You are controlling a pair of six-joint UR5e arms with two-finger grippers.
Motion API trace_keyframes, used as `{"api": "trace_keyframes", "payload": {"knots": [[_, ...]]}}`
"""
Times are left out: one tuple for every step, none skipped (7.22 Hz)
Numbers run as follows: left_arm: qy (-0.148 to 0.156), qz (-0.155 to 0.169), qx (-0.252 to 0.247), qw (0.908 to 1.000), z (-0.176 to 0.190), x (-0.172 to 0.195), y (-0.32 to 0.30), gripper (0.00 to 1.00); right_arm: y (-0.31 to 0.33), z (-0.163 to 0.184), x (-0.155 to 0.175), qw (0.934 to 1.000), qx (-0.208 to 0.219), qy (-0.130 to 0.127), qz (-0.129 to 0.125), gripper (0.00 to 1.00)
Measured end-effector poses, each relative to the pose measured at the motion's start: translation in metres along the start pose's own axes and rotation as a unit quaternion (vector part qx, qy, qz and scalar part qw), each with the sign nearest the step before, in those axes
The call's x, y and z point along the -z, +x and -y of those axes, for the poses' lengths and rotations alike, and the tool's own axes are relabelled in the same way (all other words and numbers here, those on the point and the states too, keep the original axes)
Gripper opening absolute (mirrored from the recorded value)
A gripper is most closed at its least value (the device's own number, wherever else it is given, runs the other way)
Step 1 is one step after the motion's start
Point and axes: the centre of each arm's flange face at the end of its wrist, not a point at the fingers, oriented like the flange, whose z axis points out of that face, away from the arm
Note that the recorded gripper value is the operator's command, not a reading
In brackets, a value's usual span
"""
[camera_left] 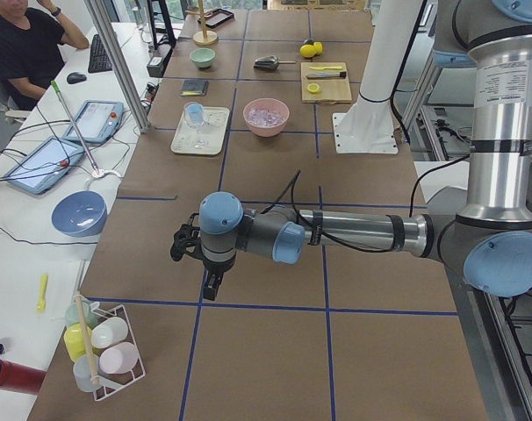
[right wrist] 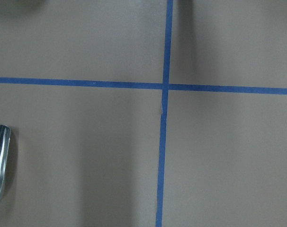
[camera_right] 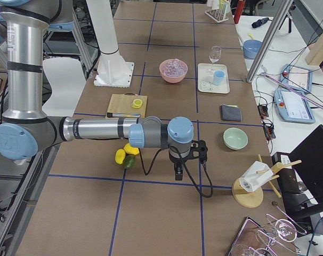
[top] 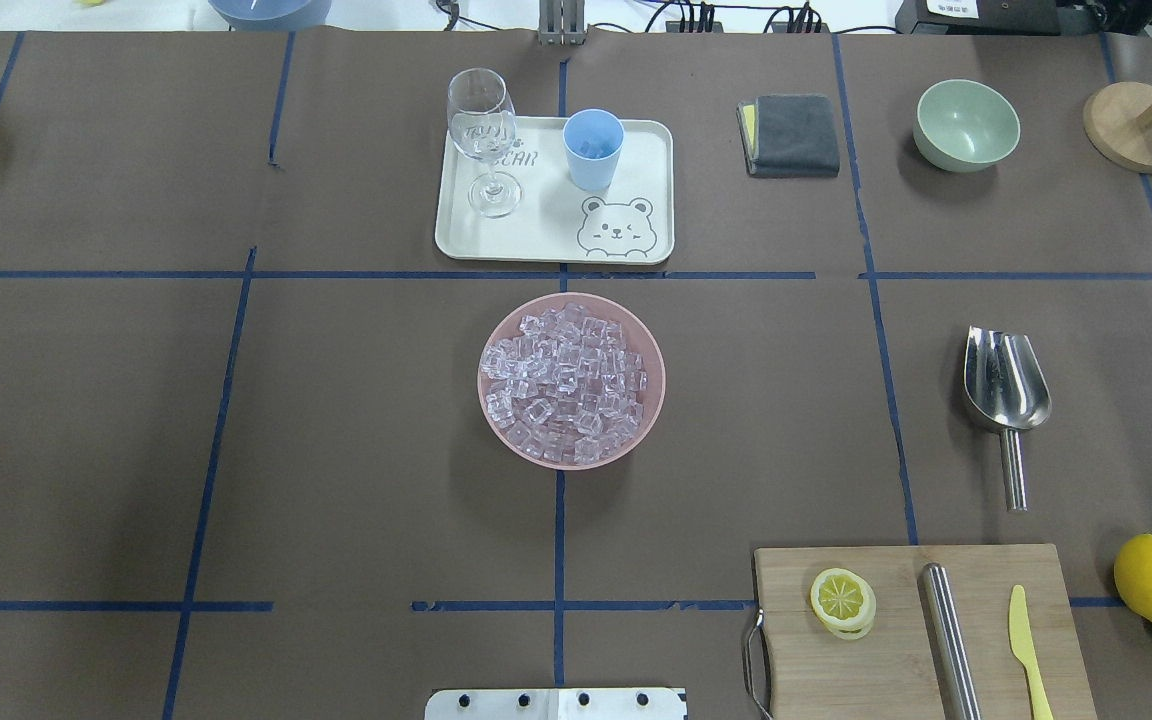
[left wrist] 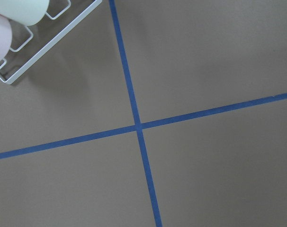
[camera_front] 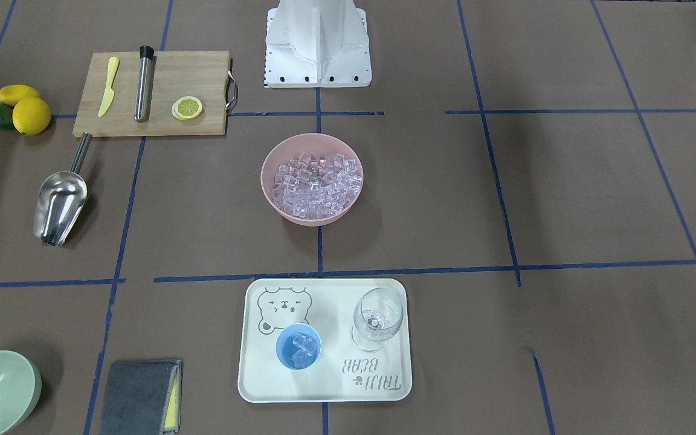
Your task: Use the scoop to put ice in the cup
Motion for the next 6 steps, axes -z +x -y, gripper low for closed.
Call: {"api": "trace_keyframes", "payload": {"knots": [[0.001,0.000,0.001,1.0000,0.0009,0.0006,0.0001,1.00,0.0011,-0.0004,0.0015,1.0000,-0.002,0.002,0.001,1.00],[0.001,0.000,0.001,1.0000,0.0021,0.0010,0.0002,1.00,0.0018,-0.0005,0.0025,1.0000,-0.003,0.003,0.001,1.00],[0.002,0.000,0.001,1.0000,0.0032,0.0013,0.0005,1.00,0.0023,-0.0004,0.0033,1.0000,-0.003,0.004,0.001,1.00],[0.002,0.000,0.001,1.0000,0.0036,0.0014,0.0005,1.00,0.0028,-0.0004,0.0044,1.0000,-0.003,0.006,0.001,1.00],[0.002,0.001,0.001,1.0000,0.0038,0.0015,0.0005,1.00,0.0032,-0.0004,0.0049,1.0000,-0.004,0.006,0.001,1.00],[0.002,0.001,0.000,1.0000,0.0039,0.0015,0.0006,1.00,0.0035,-0.0005,0.0053,1.0000,-0.004,0.007,0.001,1.00]]}}
